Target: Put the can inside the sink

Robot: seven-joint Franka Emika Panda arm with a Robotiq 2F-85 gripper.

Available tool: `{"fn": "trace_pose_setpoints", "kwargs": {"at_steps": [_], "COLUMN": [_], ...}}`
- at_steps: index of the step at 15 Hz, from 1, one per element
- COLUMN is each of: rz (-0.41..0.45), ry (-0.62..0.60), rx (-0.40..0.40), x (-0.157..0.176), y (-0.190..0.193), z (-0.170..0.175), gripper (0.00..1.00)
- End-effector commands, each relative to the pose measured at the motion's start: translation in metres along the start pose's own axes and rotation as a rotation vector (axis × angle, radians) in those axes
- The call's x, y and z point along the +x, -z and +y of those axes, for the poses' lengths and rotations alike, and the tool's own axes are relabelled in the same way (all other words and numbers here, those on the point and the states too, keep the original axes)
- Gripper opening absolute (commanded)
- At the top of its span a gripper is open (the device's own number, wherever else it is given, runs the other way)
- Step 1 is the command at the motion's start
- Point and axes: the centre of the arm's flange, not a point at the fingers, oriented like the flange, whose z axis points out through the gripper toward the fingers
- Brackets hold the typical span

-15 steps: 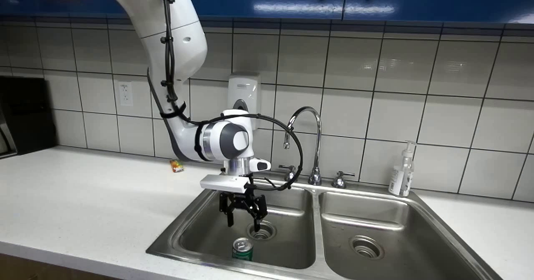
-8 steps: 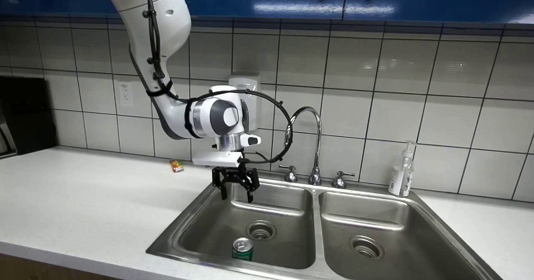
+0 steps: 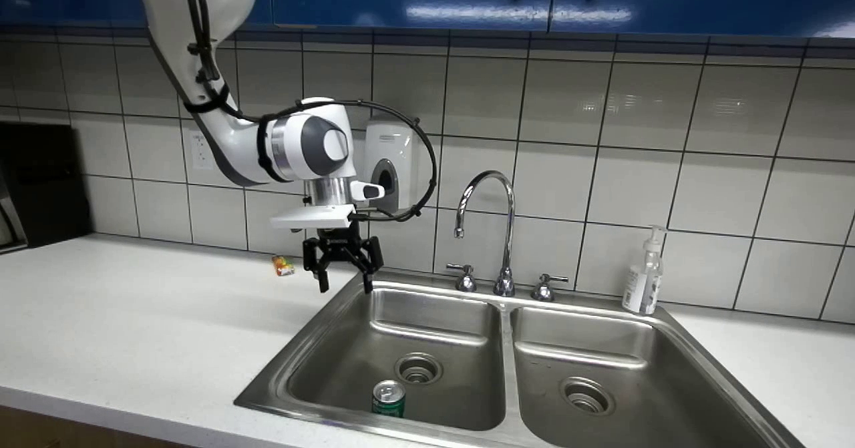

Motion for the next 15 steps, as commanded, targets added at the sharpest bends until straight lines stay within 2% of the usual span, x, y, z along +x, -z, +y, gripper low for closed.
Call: {"fn": "trace_pose_setpoints", "kwargs": {"at_steps": [1,7,15], "rz": [-0.03,-0.096,-0.232], "ry": [0.057,0.124,0.152], "rx": [-0.011,-0.006,0.023], "x": [-0.034,-0.085,-0.155], "y": [0.042,0.073,0.093], "z": [-0.022,-0.042,-0.041], "gripper": [1.0,1.0,1.0]}}
